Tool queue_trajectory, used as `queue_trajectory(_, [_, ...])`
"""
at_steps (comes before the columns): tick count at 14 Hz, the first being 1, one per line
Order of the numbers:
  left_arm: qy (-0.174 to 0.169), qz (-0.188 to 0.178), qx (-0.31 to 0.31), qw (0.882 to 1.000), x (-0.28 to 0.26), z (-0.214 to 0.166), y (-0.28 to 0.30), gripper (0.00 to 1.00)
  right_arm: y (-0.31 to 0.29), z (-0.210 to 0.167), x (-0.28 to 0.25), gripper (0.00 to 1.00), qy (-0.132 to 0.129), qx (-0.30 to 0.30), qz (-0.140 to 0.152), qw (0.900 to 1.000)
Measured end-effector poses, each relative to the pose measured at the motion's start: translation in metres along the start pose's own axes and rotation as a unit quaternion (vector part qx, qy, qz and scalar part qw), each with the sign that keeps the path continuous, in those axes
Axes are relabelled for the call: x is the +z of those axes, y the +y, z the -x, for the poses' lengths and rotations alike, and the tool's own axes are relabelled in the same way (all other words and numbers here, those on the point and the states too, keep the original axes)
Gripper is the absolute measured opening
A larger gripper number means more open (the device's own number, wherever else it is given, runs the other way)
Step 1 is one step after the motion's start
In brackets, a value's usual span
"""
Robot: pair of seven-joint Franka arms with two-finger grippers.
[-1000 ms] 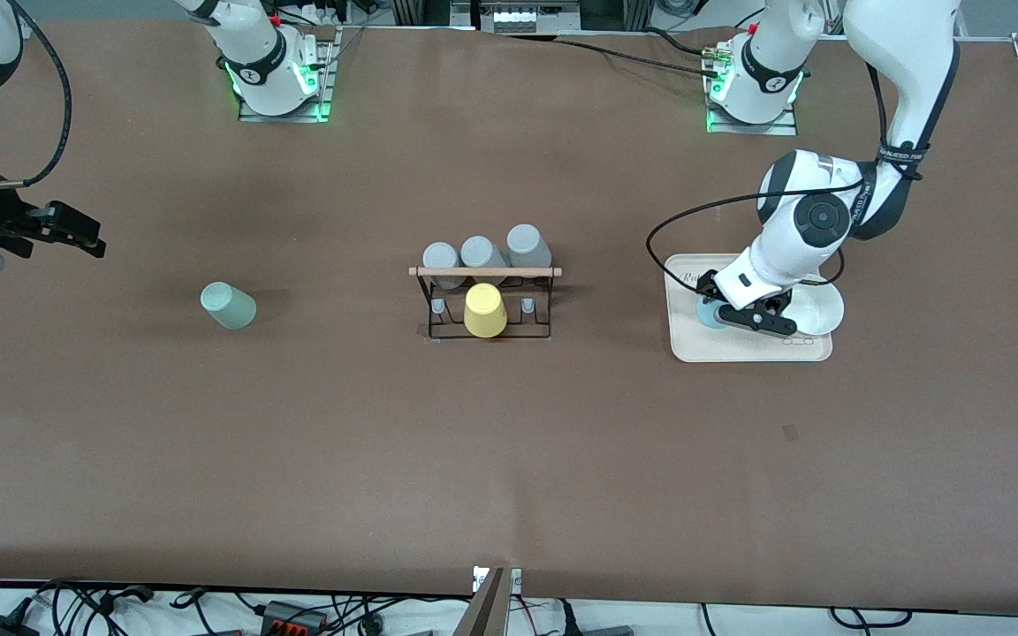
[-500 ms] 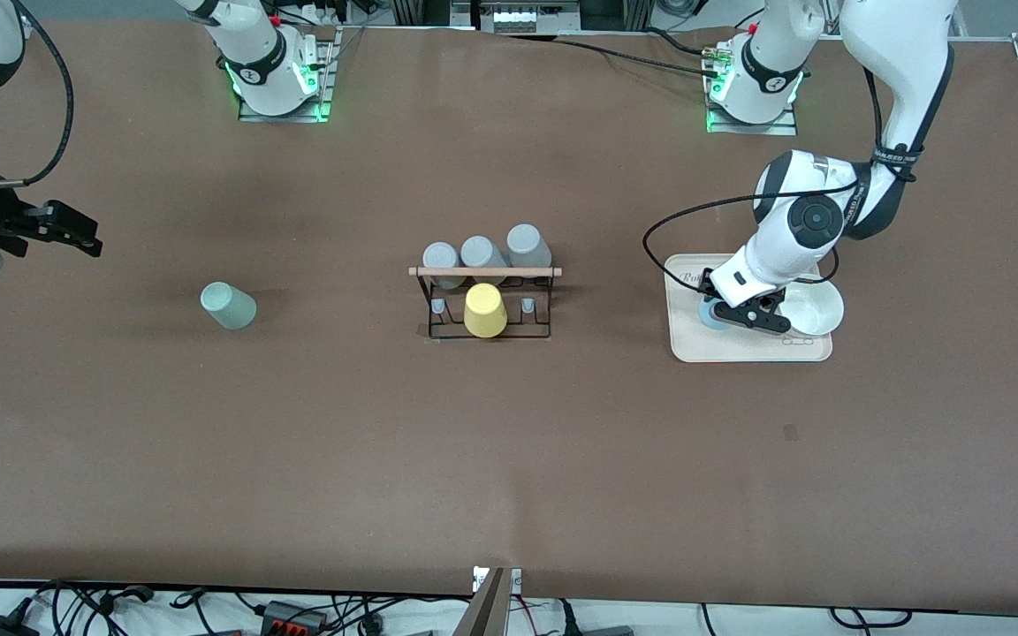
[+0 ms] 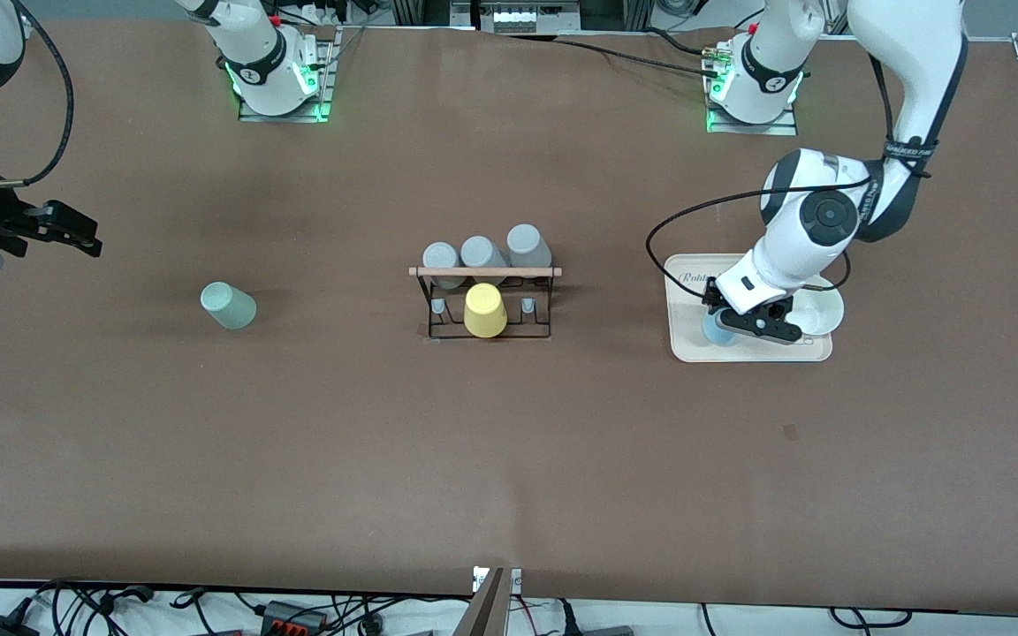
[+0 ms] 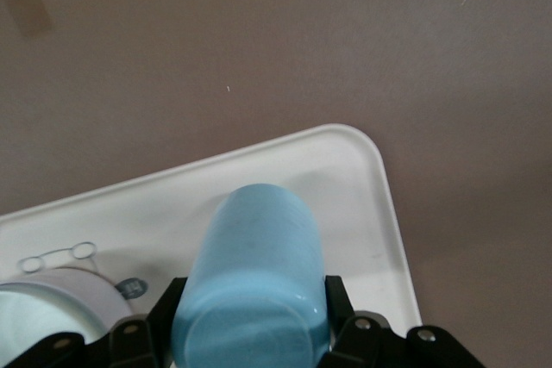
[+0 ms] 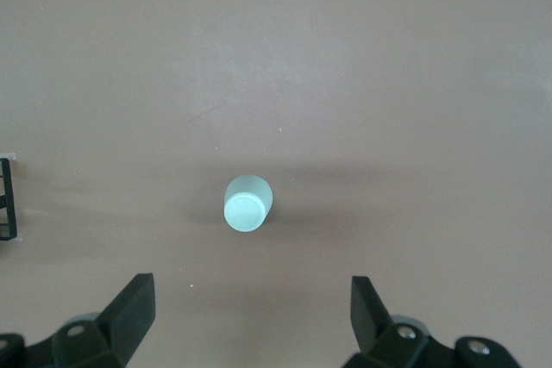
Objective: Hang scattered cups on rack with three cups
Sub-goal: 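Carry the light blue cup to the rack and hang it on a peg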
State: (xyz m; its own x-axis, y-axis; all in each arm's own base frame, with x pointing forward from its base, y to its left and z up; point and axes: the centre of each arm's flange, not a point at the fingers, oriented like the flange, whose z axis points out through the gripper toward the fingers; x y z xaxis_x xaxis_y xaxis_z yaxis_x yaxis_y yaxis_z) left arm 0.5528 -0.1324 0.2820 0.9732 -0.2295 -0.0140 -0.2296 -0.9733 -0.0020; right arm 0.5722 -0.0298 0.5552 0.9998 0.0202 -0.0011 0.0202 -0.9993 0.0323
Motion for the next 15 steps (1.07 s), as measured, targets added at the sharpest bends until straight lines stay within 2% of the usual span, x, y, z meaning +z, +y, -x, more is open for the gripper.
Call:
queue_trajectory(1, [-0.005,-0.001,0.003,1.0,-0.027,-0.013,0.004,0.67,0.0,0.0,0.0,1.0,0.0,0.0,0.0,1.0])
queue_trajectory(3, [0.011,0.002,0.005,1.0,-0.078,-0.039,0.029,0.67,0.0,0.0,0.0,1.0,-0.001,0.0,0.0,1.0])
queue_trajectory(7, [0.064,0.025,0.002,0.998,-0.14,-0.062,0.151,0.67,-0.001,0.003,0.002,1.0,-0.013,-0.001,-0.001,1.0])
queue_trajectory(11, [0.057,0.049,-0.065,0.995,-0.161,-0.085,0.243,0.67,-0.001,0.002,0.013,1.0,-0.032,-0.001,-0.001,0.999])
queue_trajectory(15, [0.035,0.059,-0.133,0.989,-0.131,-0.095,0.306,0.67,-0.002,-0.001,0.021,1.0,-0.04,-0.002,-0.001,0.999])
